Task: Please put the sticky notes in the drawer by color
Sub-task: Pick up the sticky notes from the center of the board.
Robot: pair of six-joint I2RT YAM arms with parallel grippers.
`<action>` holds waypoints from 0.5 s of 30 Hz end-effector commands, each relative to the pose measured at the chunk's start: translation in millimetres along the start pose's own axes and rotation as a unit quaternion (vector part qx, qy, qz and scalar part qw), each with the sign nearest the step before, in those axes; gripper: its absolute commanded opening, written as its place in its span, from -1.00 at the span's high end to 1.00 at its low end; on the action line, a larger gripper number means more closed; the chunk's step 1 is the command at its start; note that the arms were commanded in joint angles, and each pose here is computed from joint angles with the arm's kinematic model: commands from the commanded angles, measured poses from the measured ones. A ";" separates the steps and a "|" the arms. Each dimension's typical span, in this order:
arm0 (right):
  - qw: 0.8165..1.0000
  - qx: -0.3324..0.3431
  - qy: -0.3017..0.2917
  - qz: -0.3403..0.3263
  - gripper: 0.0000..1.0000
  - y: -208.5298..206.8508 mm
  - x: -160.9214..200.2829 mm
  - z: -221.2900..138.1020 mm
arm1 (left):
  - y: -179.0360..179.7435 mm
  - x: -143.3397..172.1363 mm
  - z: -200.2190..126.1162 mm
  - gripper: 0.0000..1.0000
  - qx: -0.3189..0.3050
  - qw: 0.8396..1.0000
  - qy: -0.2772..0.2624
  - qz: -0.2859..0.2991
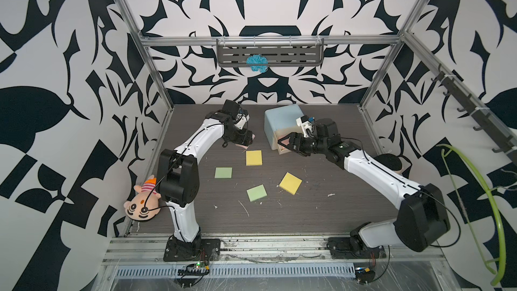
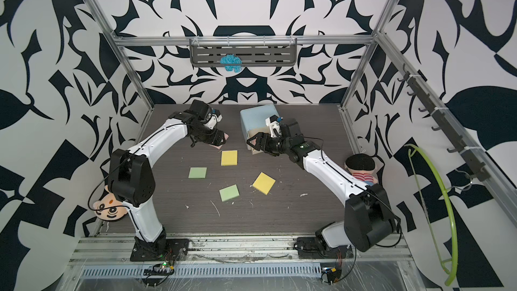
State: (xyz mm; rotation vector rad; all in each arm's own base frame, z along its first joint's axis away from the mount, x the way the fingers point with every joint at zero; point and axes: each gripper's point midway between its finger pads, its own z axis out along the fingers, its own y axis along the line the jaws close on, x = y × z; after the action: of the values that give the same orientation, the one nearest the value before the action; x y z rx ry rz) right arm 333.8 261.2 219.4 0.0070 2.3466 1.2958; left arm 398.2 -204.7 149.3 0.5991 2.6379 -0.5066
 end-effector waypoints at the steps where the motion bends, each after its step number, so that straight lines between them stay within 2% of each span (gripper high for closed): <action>1: 0.998 -0.061 -0.020 0.005 -0.47 38.0 -20.9 -3.7 | -31.8 -1.9 -22.3 -0.55 0.079 0.996 -0.025 0.012; 6: 0.995 -0.095 -0.015 0.021 -0.42 50.3 -27.8 7.5 | -56.0 -8.5 -39.0 -0.54 0.140 0.988 -0.057 0.026; 15: 0.995 -0.099 0.002 0.016 -0.39 62.0 -29.7 26.5 | -85.1 -10.5 -44.8 -0.52 0.201 0.976 -0.065 0.044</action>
State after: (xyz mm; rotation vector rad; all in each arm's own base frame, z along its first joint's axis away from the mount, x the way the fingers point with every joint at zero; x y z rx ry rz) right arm 355.4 300.4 236.0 0.0490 2.3100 1.4852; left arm 364.0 -249.8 198.4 0.7239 2.4491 -0.9321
